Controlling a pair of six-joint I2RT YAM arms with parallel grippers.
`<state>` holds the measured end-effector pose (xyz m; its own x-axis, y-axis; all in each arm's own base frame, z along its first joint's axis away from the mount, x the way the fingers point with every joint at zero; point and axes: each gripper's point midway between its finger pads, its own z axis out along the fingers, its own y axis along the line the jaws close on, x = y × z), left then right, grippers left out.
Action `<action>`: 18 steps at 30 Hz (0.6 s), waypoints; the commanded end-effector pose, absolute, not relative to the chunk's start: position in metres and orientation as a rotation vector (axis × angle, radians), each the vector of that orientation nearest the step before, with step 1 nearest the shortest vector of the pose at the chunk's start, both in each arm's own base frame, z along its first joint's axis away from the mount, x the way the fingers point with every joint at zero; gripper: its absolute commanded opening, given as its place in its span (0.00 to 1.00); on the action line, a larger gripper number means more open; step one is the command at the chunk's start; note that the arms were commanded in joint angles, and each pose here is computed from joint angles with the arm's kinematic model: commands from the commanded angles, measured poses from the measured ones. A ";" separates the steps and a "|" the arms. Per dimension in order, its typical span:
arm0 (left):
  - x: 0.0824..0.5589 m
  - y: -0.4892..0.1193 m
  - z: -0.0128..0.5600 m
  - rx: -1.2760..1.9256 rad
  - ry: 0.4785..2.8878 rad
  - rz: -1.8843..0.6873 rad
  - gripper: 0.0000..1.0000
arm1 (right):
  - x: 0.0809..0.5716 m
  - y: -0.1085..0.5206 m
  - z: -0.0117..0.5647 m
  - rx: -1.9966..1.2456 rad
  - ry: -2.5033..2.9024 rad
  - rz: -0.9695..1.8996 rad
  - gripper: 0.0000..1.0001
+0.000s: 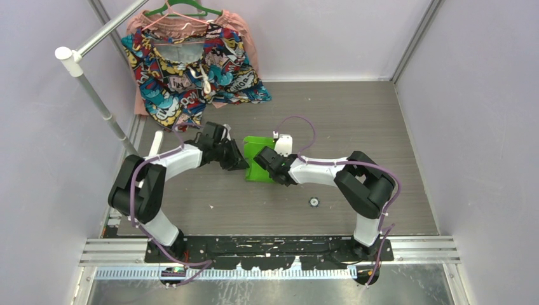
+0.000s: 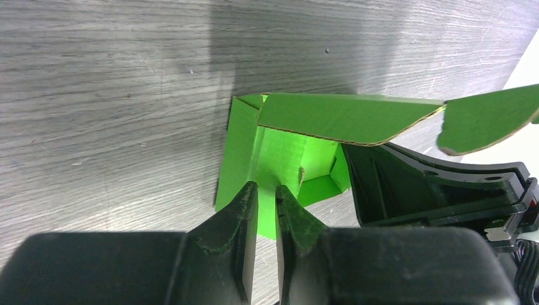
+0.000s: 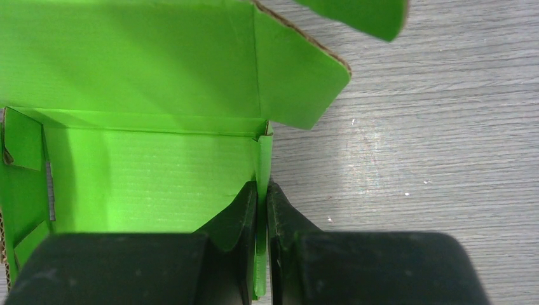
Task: Fold the paper box
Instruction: Fold the paper box at the center of the board.
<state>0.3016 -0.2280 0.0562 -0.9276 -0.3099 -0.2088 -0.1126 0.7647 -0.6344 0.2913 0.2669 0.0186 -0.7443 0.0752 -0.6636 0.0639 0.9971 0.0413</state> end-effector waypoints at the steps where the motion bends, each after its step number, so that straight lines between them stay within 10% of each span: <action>1: 0.313 -0.237 0.071 -0.275 2.621 -0.930 0.17 | 0.269 0.259 -0.015 0.030 2.543 -0.032 0.01; 18: 0.306 -0.237 0.059 -0.203 2.686 -0.797 0.16 | 0.268 0.261 -0.020 0.025 2.552 -0.023 0.01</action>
